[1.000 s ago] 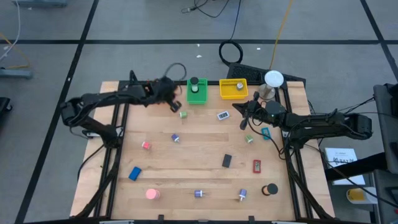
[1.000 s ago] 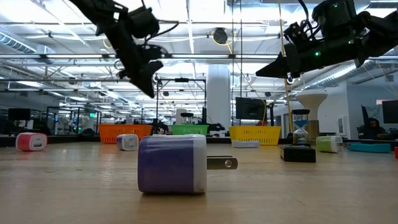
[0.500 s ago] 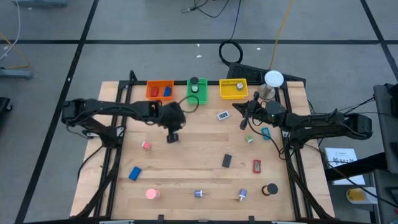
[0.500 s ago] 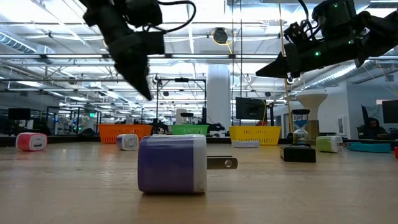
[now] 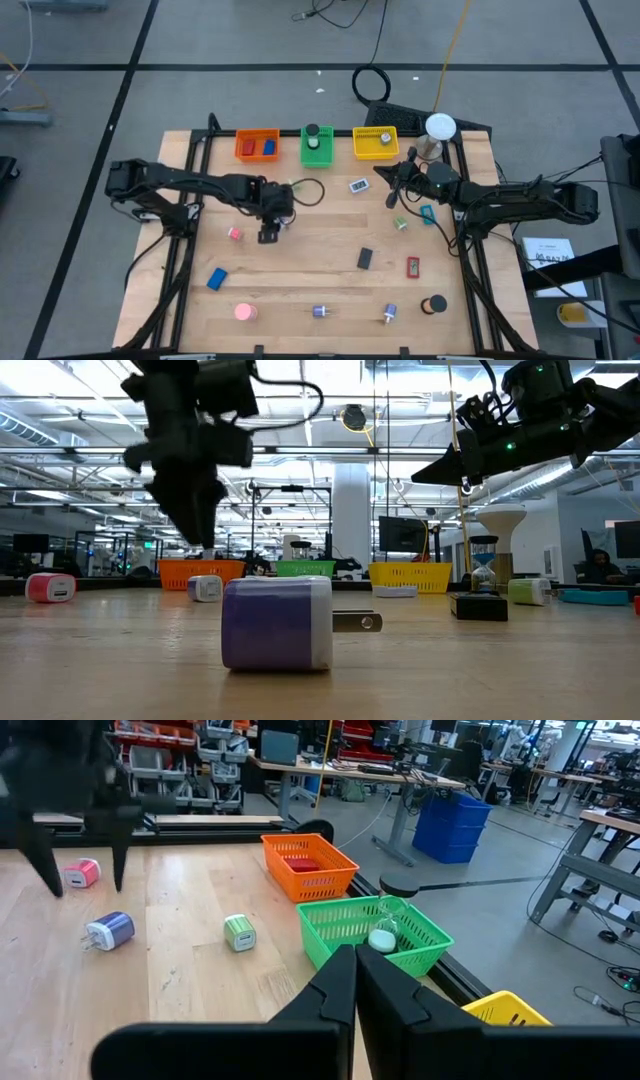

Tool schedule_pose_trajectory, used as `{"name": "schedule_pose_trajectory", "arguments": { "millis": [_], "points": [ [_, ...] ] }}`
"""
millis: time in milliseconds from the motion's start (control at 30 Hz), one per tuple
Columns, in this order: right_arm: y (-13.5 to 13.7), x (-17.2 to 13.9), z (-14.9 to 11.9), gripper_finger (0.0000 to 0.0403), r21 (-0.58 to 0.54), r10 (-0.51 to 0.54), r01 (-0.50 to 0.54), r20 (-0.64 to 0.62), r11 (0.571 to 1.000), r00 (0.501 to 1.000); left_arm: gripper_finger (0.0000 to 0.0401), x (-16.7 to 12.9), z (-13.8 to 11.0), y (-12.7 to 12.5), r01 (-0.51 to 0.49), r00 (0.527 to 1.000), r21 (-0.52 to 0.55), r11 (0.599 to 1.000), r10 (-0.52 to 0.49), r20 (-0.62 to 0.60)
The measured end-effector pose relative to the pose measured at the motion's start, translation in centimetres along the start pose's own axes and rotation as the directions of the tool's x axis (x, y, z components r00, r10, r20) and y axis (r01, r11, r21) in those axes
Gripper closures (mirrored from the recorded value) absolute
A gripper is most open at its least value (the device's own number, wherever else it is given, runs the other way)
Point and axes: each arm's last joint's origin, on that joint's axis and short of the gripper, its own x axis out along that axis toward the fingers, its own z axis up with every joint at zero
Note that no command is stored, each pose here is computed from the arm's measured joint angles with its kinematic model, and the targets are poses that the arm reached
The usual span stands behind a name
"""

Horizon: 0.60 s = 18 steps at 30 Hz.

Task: Pick & Place Office items
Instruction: Put the top purple charger adapter into the yellow bin

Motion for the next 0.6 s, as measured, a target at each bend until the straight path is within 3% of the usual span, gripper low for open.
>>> {"name": "schedule_pose_trajectory", "arguments": {
  "millis": [267, 600],
  "points": [
    [0.0, 0.0, 0.0, 0.0399, 0.019, 0.0, 0.0, 0.002, 1.0, 1.0, 0.0121, 3.0, -0.1, 0.3, -0.052, 0.994, 0.148, 0.988, 0.065, -0.09],
    [0.0, 0.0, 0.0, 0.0399, 0.019, 0.0, 0.0, 0.001, 1.0, 1.0, 0.0123, 4.0, -0.1, 0.5, -0.052, 0.995, 0.176, 0.983, 0.067, -0.078]
  ]
}}
